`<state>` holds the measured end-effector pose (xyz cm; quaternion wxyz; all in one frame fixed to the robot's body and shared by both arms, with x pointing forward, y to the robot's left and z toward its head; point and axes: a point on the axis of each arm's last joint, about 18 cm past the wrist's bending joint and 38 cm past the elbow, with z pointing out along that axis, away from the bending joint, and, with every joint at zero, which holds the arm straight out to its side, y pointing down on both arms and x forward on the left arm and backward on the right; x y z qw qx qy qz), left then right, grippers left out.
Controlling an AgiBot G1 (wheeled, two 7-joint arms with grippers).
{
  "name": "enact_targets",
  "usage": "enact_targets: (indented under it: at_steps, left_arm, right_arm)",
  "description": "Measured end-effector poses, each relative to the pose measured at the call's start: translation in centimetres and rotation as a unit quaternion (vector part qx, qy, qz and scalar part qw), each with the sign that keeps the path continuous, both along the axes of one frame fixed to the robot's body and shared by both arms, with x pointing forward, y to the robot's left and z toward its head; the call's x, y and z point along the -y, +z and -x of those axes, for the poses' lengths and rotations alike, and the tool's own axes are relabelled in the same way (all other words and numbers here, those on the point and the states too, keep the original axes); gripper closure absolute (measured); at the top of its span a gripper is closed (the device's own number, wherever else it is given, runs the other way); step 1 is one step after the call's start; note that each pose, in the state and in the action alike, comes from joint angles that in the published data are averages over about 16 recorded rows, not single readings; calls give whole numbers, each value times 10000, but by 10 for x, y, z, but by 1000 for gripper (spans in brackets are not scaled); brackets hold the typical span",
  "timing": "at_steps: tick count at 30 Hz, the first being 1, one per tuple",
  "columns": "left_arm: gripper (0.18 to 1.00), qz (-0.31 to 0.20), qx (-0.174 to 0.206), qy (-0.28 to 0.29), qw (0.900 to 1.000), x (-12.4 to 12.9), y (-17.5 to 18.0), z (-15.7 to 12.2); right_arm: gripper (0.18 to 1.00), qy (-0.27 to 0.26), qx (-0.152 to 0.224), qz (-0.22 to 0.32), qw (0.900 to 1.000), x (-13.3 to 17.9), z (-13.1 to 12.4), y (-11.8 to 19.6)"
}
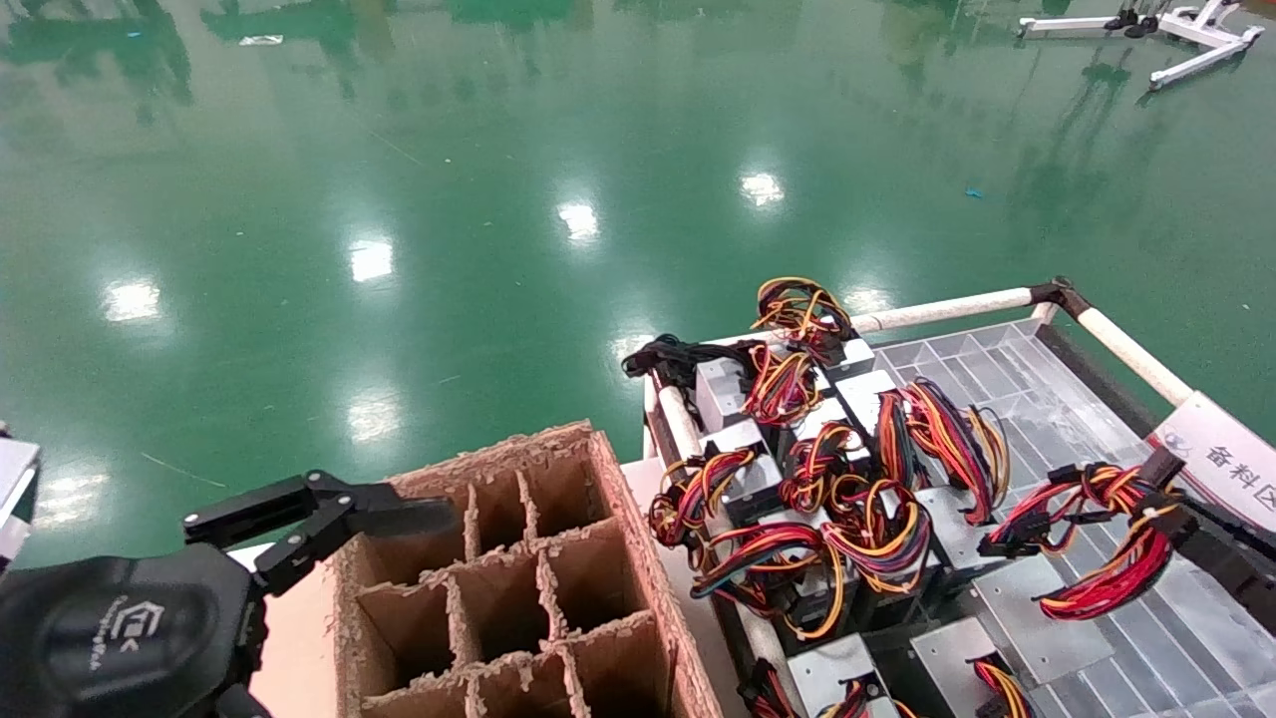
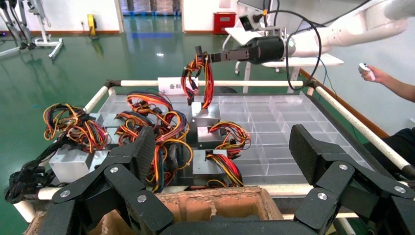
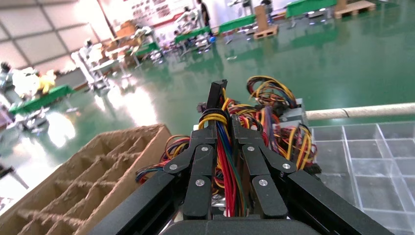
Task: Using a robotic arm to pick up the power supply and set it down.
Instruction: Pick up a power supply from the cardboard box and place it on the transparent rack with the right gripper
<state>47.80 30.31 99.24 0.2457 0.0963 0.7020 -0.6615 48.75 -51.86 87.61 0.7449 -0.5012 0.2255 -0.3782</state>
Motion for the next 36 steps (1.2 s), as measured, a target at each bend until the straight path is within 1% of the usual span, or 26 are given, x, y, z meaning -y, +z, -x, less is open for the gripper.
enact_targets:
  at_steps: [11, 19, 25, 31, 36]
  left_arm:
    - [184, 0, 0, 0, 10000, 0, 0, 0]
    - [184, 0, 0, 0, 10000, 0, 0, 0]
    - [184, 0, 0, 0, 10000, 0, 0, 0]
    - [184, 0, 0, 0, 10000, 0, 0, 0]
    - [184, 0, 0, 0, 10000, 0, 0, 0]
  right_arm:
    - [950, 92, 80, -698, 9975, -13, -8, -24]
    - [950, 172, 229, -1270, 9915, -27, -10, -42]
    - [950, 64, 406, -1839, 9821, -34, -13, -59]
    - [950, -97, 559, -2408, 9689, -41, -17, -78]
    - [950, -223, 592, -2775, 9587, -50, -20, -96]
